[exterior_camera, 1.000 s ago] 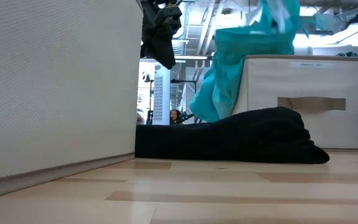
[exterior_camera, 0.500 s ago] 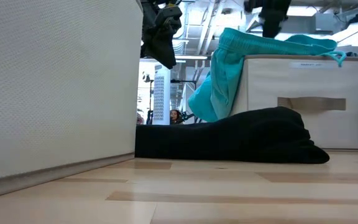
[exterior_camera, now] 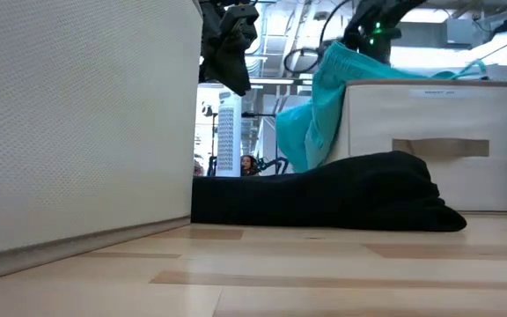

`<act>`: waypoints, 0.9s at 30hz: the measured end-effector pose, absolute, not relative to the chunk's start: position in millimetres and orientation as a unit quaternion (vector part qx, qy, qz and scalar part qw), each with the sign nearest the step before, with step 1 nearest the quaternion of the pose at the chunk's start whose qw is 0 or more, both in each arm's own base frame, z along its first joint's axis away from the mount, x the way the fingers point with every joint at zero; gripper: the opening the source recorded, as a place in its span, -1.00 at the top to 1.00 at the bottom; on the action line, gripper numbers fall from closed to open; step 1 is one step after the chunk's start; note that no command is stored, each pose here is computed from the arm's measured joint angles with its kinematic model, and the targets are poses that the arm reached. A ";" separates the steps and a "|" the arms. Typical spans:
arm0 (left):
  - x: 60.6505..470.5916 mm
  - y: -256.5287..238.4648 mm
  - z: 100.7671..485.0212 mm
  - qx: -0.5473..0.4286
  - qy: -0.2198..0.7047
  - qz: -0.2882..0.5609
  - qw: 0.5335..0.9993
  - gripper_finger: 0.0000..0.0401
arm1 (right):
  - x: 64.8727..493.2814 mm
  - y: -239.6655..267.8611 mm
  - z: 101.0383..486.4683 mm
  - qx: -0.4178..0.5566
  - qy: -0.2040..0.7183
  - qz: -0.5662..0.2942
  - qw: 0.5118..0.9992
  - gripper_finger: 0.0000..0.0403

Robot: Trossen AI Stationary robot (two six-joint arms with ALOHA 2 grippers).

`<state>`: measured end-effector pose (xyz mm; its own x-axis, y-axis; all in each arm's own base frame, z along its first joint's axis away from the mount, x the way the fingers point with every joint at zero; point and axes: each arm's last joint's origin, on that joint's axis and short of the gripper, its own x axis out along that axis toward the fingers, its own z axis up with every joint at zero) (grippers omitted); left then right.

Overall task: Sort clothes
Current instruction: Put the light shorts into the top laundry bin

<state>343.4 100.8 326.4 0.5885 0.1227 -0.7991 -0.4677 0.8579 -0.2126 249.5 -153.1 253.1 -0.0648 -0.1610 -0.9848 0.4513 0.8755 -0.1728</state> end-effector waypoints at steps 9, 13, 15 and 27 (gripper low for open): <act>343.9 98.1 326.4 -0.217 0.422 0.153 0.867 0.60 | 243.8 -169.1 221.9 0.200 0.673 -0.236 0.672 1.00; 344.1 97.1 326.3 -0.220 0.423 0.152 0.866 0.60 | 232.4 -171.6 230.0 0.262 0.651 -0.273 0.658 1.00; 344.0 96.7 326.2 -0.220 0.424 0.151 0.865 0.60 | 224.7 -173.0 234.3 0.293 0.640 -0.298 0.645 1.00; 343.0 93.7 329.1 -0.224 0.421 0.150 0.866 0.60 | 185.9 -177.5 254.4 0.386 0.610 -0.398 0.566 0.98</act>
